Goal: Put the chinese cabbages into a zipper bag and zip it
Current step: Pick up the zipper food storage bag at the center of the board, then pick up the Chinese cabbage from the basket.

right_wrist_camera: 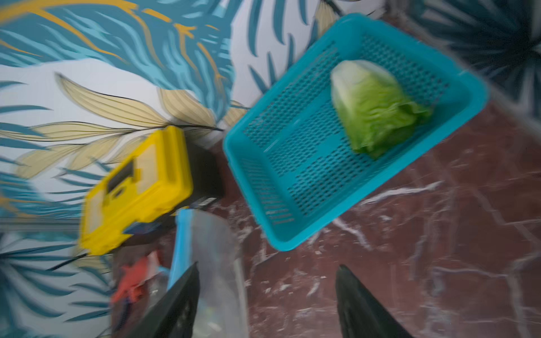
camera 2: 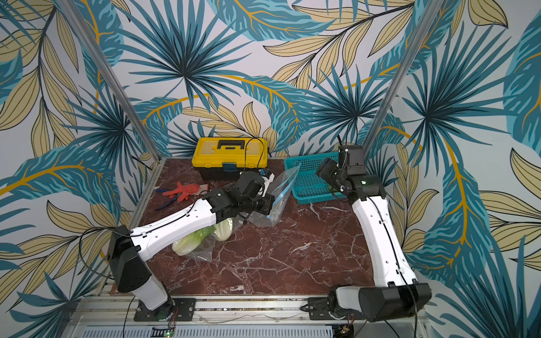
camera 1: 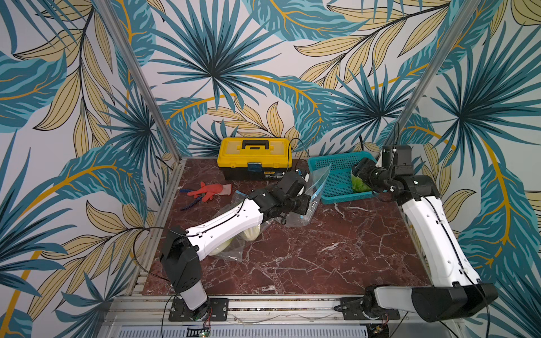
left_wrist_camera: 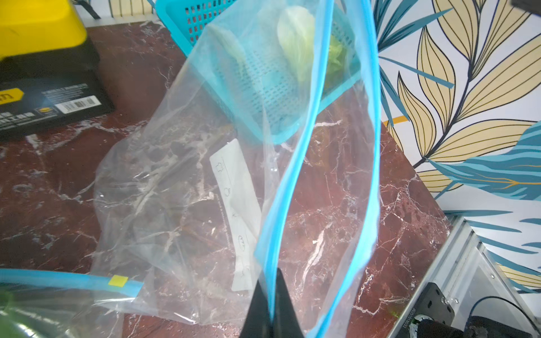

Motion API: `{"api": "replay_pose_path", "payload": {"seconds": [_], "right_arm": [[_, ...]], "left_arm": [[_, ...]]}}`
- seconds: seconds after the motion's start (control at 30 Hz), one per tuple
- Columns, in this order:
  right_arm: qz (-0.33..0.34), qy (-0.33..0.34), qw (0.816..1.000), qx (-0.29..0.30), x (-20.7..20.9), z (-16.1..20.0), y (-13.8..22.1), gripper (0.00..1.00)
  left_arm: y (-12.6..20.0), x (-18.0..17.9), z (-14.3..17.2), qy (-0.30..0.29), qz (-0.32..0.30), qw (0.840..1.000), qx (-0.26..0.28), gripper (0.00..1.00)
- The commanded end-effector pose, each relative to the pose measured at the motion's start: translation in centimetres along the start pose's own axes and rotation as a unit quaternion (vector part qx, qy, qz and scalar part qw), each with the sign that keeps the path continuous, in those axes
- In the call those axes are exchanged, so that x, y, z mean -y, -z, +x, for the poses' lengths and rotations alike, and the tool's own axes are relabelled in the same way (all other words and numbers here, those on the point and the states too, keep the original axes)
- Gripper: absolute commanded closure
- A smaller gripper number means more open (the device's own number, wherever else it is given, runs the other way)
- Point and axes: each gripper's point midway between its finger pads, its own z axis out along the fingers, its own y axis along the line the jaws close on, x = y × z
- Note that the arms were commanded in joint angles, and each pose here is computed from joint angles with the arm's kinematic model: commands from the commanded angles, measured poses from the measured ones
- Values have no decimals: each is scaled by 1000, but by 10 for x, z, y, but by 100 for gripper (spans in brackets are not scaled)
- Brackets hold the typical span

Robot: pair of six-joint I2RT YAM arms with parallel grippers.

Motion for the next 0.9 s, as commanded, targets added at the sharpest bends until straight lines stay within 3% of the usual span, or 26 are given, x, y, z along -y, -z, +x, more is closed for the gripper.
{"api": "replay_pose_path", "payload": {"seconds": [0.0, 0.23, 0.4, 0.63, 0.87], "right_arm": [[161, 129, 977, -51, 70, 8, -45, 21], [213, 153, 962, -79, 96, -22, -129, 16], [222, 122, 959, -130, 118, -26, -186, 12], [219, 138, 955, -147, 125, -21, -234, 12], [172, 114, 960, -189, 127, 3, -271, 12]], "left_arm": [[0, 14, -10, 1, 27, 1000, 1, 100], [-3, 16, -9, -17, 30, 999, -4, 100], [-3, 19, -11, -15, 39, 999, -7, 100], [-4, 12, -5, -22, 31, 999, -21, 100], [-5, 8, -3, -17, 29, 999, -24, 100]]}}
